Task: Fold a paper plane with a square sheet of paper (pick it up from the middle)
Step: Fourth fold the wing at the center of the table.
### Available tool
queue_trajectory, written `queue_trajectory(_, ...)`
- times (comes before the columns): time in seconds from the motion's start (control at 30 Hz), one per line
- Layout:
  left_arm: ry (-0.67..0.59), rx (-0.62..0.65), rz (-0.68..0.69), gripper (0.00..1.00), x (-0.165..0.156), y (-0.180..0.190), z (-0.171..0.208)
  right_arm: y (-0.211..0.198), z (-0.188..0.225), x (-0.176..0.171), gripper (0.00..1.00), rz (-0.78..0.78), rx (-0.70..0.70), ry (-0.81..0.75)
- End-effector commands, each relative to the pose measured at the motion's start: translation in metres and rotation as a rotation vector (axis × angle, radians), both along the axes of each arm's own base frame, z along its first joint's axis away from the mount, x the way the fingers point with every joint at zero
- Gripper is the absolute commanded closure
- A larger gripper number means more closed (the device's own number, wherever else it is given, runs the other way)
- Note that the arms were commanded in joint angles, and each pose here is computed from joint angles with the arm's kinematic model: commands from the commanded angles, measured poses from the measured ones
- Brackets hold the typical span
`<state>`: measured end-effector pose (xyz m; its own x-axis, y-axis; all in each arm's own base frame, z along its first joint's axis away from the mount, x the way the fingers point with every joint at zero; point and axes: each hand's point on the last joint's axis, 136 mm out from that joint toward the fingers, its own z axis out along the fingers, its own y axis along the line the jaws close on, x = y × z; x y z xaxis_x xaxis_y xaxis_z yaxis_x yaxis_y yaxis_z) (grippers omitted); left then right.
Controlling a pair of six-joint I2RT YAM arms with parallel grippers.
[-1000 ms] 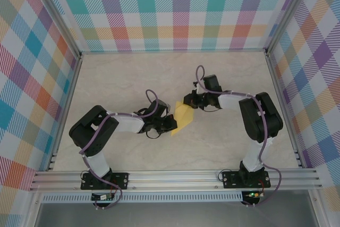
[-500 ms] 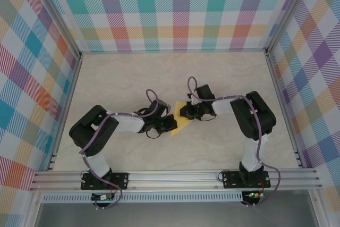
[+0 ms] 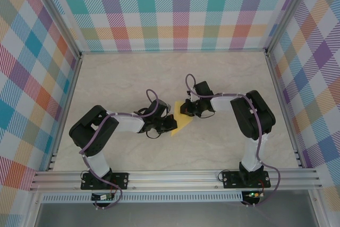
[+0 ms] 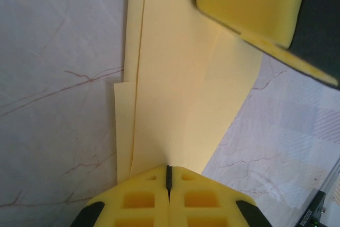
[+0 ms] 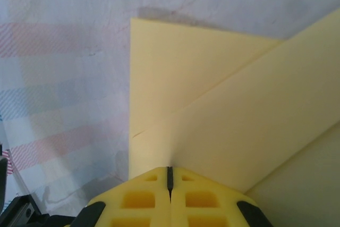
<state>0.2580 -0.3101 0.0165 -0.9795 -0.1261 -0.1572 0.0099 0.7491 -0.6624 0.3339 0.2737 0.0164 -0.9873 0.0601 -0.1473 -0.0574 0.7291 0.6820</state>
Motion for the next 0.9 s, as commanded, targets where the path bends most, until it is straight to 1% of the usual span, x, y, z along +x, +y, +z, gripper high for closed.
queue_trajectory(0.0, 0.214, 0.271, 0.001, 1.0, -0.055, 0.057, -0.064, -0.042, -0.026, 0.032, 0.96, -0.124, -0.14, -0.058)
queue_trajectory(0.1, 0.214, 0.272, 0.002, 1.0, -0.055, 0.057, -0.064, -0.048, -0.026, 0.041, 0.96, -0.162, -0.09, -0.044)
queue_trajectory(0.2, 0.217, 0.271, -0.002, 1.0, -0.056, 0.057, -0.065, -0.056, -0.027, 0.052, 0.95, -0.199, -0.068, -0.028)
queue_trajectory(0.33, 0.219, 0.276, -0.004, 1.0, -0.057, 0.058, -0.065, -0.07, -0.029, 0.065, 0.95, -0.239, -0.105, -0.019)
queue_trajectory(0.5, 0.219, 0.276, -0.003, 1.0, -0.058, 0.06, -0.066, -0.082, -0.025, 0.081, 0.95, -0.272, -0.094, -0.016)
queue_trajectory(0.6, 0.22, 0.276, -0.006, 1.0, -0.058, 0.059, -0.066, -0.084, -0.018, 0.09, 0.94, -0.266, -0.087, -0.024)
queue_trajectory(0.73, 0.222, 0.272, -0.01, 1.0, -0.058, 0.059, -0.065, -0.076, 0.012, 0.094, 0.93, -0.232, -0.036, -0.033)
queue_trajectory(0.87, 0.218, 0.27, -0.01, 1.0, -0.058, 0.058, -0.064, -0.069, 0.051, 0.084, 0.9, -0.21, 0.04, -0.062)
